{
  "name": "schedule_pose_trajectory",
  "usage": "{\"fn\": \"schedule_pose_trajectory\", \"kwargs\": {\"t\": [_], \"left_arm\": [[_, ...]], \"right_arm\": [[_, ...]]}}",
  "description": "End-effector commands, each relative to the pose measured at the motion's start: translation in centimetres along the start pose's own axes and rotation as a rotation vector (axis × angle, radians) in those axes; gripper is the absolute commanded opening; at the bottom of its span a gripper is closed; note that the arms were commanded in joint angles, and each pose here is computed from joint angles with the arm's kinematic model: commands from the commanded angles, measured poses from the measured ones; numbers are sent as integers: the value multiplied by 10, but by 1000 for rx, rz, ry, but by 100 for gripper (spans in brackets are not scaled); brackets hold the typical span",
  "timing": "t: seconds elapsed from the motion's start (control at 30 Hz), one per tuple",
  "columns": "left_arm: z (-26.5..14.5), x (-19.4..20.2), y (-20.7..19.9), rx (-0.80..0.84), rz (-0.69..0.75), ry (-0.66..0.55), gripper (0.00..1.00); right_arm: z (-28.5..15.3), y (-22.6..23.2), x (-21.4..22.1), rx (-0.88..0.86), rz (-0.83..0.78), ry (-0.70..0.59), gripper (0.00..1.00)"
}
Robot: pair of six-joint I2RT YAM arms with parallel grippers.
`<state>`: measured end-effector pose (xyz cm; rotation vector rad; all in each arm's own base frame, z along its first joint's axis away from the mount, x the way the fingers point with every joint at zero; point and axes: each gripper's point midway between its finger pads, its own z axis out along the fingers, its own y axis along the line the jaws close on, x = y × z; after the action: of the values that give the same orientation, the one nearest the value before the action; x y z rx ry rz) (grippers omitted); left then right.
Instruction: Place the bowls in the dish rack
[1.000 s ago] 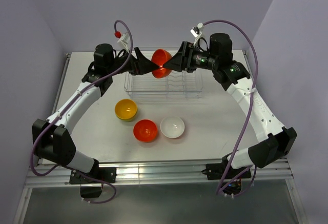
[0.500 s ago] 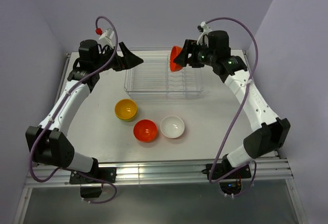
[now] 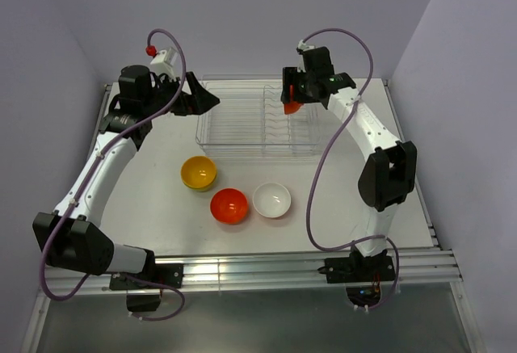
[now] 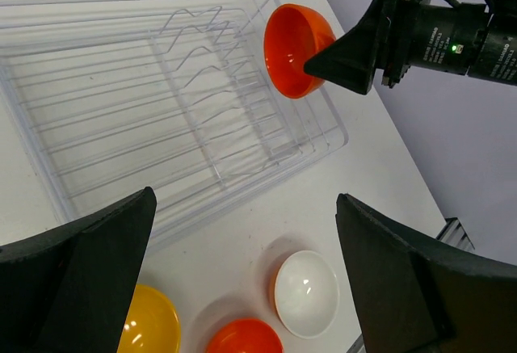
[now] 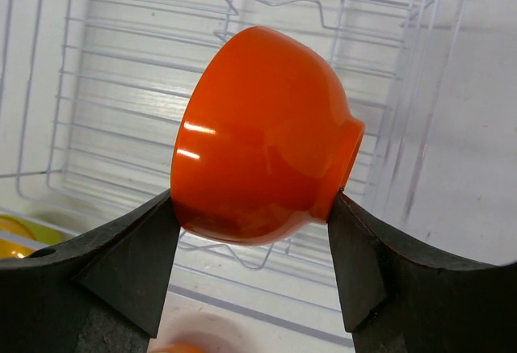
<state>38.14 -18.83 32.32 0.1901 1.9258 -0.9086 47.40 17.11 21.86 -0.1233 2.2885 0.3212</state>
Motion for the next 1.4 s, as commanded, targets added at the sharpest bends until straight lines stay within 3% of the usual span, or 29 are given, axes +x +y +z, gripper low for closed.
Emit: {"fn": "schedule_pose_trajectory", "kwargs": {"t": [0.0,0.67,1.37], "left_arm": [[-12,-15,-6,-14,71,-45,99],[-14,-8,-1,-37,64,-34,99],[-16,-3,6,-71,70,-22,99]], "right_arm": [[-19,-10,-35,68,-37,-87,0],[-17,-23,40,145,-192,175,0],[0,-28,81,268,-366,276,0]]}}
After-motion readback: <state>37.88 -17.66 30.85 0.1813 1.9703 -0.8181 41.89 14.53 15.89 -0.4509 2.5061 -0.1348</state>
